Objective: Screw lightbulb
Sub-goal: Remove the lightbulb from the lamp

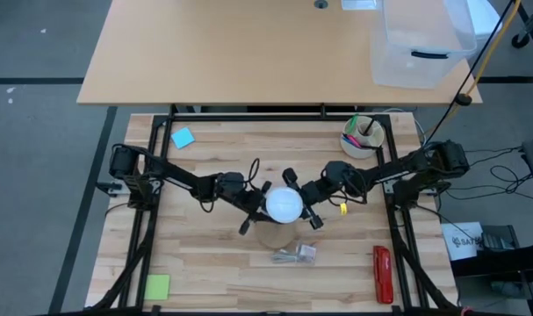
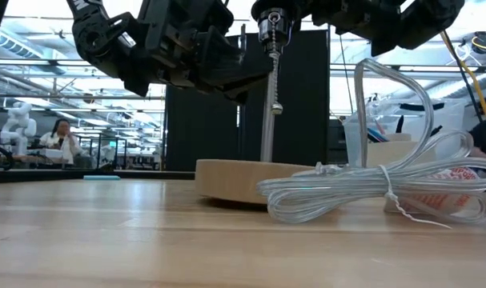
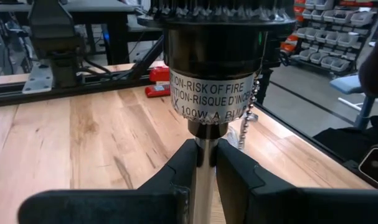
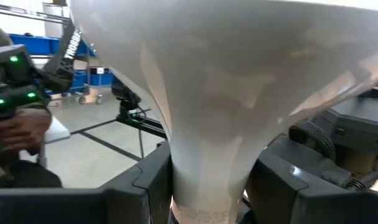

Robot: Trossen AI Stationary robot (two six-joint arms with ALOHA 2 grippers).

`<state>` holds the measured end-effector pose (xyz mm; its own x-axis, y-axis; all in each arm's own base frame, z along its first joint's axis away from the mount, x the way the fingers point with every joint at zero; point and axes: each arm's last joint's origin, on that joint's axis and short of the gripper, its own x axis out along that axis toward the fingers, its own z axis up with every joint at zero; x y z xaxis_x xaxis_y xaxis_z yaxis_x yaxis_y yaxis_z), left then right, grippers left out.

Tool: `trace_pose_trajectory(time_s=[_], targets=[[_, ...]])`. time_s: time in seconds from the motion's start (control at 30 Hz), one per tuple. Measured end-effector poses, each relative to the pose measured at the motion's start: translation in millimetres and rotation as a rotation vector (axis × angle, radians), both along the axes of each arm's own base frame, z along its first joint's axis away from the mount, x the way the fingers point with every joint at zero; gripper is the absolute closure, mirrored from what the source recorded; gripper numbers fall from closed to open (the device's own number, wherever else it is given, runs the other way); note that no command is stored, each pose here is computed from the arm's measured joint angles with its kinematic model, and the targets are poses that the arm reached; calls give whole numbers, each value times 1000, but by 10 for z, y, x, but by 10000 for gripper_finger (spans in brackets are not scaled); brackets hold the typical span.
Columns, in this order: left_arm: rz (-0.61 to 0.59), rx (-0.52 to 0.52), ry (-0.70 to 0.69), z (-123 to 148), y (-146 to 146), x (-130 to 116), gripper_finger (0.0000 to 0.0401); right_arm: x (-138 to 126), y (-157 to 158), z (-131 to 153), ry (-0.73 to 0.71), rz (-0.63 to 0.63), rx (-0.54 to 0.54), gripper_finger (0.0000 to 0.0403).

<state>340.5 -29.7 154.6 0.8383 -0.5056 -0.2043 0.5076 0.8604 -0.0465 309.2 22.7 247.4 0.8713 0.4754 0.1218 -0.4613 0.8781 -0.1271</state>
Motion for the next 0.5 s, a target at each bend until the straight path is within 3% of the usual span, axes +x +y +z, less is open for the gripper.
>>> trace_pose_trajectory(time_s=[0.5], targets=[[-49,-10,-6,9,-13,-6,353,83,16,113,39,40,-5,238]])
